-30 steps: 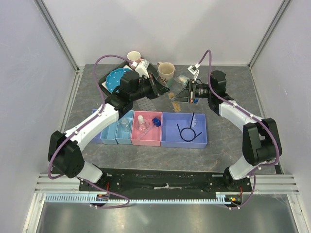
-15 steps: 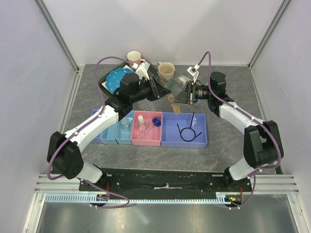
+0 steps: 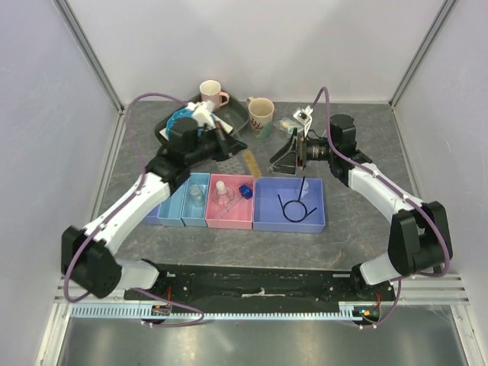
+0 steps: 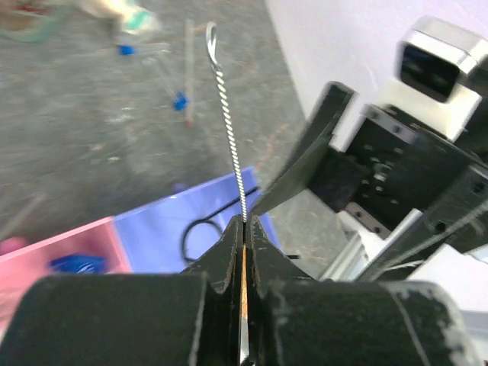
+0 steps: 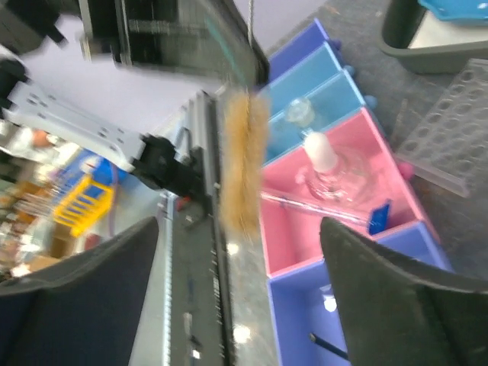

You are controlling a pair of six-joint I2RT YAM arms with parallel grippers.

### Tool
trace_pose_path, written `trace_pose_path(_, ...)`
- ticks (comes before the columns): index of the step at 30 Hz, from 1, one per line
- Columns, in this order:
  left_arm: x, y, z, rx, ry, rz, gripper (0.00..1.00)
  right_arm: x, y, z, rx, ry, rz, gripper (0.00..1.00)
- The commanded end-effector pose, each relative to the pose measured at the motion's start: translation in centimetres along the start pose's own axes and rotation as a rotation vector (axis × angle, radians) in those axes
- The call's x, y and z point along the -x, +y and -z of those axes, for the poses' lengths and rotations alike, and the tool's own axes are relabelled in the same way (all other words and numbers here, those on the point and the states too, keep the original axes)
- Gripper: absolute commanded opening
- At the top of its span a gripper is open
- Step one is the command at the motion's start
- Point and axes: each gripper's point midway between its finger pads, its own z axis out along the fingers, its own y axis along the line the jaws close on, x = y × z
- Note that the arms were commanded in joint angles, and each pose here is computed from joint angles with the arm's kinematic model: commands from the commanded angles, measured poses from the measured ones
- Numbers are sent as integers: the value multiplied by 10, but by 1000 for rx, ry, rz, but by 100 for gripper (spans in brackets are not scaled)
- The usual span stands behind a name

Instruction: Organize the chemistry lab equipment

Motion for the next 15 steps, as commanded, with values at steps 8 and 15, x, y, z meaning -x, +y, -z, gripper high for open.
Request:
trace_pose_path(8,28,149,167,734,12,-259,2,-10,-24,60,-308,43,442,98)
trace_pose_path(15,10,209,201,1023,119,-276,2,-34,-47,87,-341,45,428,98)
